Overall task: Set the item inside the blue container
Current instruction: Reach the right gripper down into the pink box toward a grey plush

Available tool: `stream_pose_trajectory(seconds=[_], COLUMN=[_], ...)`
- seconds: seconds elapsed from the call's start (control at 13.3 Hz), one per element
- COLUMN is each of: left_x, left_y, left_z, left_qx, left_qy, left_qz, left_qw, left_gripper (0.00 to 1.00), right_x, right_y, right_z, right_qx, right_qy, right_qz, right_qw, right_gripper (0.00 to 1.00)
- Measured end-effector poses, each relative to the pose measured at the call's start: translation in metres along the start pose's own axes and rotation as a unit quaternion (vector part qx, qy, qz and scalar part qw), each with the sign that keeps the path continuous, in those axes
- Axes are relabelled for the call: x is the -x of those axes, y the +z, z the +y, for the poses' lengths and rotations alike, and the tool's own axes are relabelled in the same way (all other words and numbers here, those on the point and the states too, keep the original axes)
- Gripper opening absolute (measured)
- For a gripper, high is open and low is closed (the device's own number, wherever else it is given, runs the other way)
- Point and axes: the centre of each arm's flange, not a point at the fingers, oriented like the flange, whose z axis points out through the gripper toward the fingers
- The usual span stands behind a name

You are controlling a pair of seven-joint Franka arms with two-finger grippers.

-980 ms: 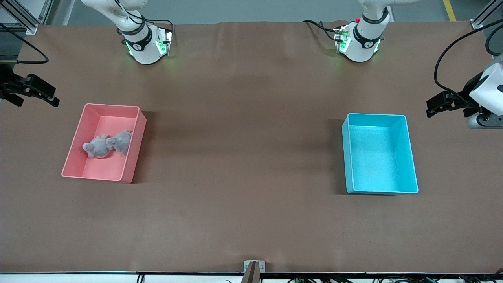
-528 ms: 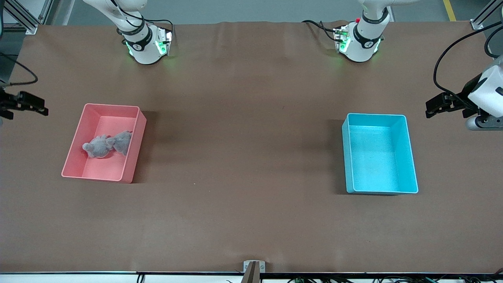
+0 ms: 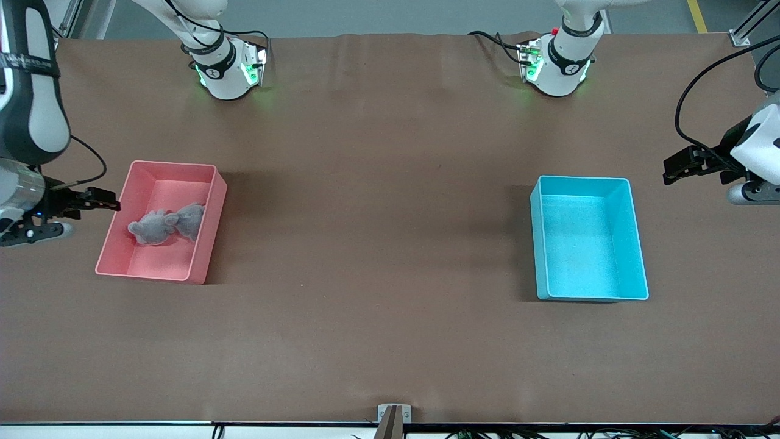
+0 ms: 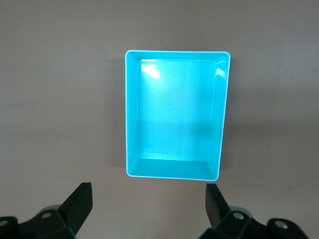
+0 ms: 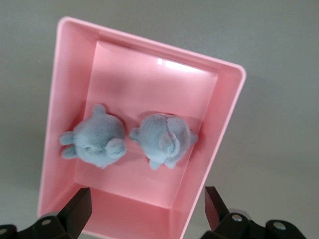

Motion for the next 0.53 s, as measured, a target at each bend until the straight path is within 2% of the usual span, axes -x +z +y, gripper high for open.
stream_pose_trajectory(seconds=[0.15, 0.38, 0.53], left_x=[0.000, -0.001, -0.001], left_y=[0.000, -0.001, -0.004], left_z=[-0.001, -0.001, -0.002], left_qx=[0.000, 0.000, 0.000], left_qy=[-0.001, -0.001, -0.002], left_qz=[0.000, 0.004, 0.008], left_qw=[1.000, 1.000, 1.000], left_gripper=[1.00, 1.00, 1.00], right_x=[-0.003, -0.015, -0.022], right_y=[0.030, 0.062, 0.085], right_z=[0.006, 0.012, 0.015], right_qx=[-0.005, -0.002, -0.002], right_qy=[-0.012, -0.023, -0.051], right_qz=[-0.006, 0.006, 0.008], right_qw=[1.000, 1.000, 0.999], right_gripper=[1.00, 1.00, 1.00])
